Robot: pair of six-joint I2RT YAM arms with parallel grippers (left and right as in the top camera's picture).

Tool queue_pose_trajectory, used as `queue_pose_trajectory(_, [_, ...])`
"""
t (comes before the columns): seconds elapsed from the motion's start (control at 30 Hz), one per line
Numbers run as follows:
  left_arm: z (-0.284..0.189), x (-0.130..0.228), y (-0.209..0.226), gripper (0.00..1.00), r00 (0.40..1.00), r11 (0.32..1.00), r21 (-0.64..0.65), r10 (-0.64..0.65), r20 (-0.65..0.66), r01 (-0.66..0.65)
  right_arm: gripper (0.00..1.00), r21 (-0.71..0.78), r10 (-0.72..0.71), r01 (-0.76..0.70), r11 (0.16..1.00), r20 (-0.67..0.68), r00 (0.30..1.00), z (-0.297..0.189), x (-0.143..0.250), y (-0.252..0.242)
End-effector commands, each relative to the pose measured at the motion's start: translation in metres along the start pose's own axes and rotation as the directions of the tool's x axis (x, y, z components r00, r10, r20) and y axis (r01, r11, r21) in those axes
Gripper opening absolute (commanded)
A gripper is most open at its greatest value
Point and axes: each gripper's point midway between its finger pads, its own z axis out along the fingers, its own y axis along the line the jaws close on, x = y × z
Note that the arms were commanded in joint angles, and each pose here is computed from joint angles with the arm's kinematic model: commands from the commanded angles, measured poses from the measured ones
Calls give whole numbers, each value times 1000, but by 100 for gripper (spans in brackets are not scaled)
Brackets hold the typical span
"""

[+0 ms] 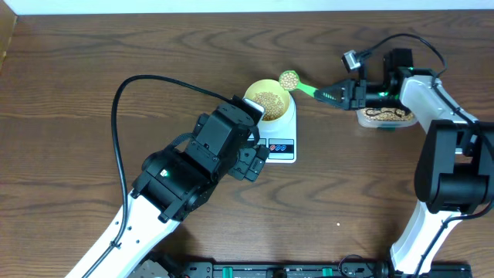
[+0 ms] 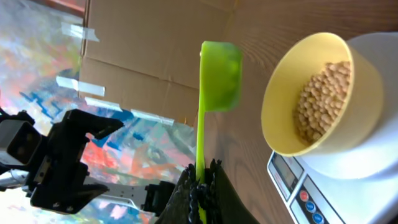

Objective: Scoop item into bowl and weigh 50g on scale
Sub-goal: 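Carry the filled scoop left over the yellow bowl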

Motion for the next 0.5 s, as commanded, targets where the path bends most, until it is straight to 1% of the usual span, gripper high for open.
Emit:
queue_pose_trajectory(0.0, [-3,-2,3,98,1000,1000,-11,-13,9,13,1,-25,50,-50,998,-11,999,7,-1,3])
queue_pose_trajectory(0.3, [-3,-2,3,98,1000,1000,-11,-13,9,13,1,12,9,-9,1000,-15,1000,8,-7,-4])
queue_pose_trajectory(0.47, [-3,-2,3,98,1000,1000,-11,-13,9,13,1,41,-49,50,998,-29,998,14,-9,-9])
